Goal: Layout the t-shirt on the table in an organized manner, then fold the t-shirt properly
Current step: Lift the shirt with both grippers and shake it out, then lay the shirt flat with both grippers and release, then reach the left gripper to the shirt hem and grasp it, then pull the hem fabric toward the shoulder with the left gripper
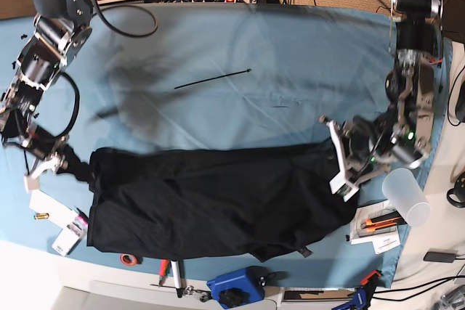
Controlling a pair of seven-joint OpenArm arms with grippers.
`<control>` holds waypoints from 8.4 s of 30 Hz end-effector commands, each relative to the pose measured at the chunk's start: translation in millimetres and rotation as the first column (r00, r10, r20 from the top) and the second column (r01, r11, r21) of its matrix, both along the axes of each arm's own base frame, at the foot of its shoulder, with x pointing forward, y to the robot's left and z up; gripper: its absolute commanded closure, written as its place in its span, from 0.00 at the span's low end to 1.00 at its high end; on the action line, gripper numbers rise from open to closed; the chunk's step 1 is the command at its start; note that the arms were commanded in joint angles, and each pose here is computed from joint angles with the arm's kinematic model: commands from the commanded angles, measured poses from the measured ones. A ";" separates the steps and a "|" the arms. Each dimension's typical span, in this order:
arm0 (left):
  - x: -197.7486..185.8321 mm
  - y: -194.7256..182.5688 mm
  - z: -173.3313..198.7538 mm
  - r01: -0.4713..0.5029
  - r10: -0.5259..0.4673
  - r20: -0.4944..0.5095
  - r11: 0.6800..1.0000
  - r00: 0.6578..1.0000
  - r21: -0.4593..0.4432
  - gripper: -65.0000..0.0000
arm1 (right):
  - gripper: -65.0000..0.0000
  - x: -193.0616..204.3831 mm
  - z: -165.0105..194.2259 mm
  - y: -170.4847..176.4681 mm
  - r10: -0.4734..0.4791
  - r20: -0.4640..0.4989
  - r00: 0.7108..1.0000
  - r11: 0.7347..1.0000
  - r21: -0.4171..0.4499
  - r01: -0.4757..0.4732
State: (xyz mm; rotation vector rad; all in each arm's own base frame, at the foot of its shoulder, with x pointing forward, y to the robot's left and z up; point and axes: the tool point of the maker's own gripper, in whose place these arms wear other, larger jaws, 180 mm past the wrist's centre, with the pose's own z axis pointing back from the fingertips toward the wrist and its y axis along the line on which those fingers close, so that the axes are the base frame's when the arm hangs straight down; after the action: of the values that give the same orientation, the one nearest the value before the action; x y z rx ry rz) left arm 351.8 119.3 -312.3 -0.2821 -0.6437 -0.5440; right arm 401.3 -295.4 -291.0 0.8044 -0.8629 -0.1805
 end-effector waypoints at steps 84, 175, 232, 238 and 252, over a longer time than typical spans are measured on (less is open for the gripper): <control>-136.5 32.9 41.1 -0.177 0.176 0.245 0.984 0.953 -0.019 0.59 | 0.75 -200.2 52.0 -45.6 -0.081 0.127 0.989 0.850 -0.509 0.135; 221.0 93.6 95.8 -0.578 0.260 0.723 0.783 0.640 0.231 0.51 | 0.75 -141.1 -57.3 60.0 0.169 -0.186 0.968 0.667 -0.702 -0.252; -121.4 83.6 -25.6 -0.039 -0.039 0.098 0.726 0.994 0.686 0.66 | 0.75 -172.6 -2.8 -36.4 -0.155 -0.065 0.986 0.790 -0.608 0.084; -161.3 84.7 -29.3 -0.030 -0.056 0.094 0.688 0.994 0.725 0.66 | 0.75 -174.0 -4.4 -37.7 -0.159 -0.073 0.985 0.785 -0.614 0.081; -150.5 67.1 -51.8 0.007 -0.148 0.159 0.752 0.976 0.659 0.66 | 0.62 -208.9 -30.3 -33.7 -0.135 -0.179 0.975 0.782 -0.623 -0.006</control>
State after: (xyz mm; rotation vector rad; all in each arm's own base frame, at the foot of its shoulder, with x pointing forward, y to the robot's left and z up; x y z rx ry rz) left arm 196.6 184.9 -371.8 0.4099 -0.5693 -0.8518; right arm 185.1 -326.9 -332.3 0.1312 -0.6390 -0.0475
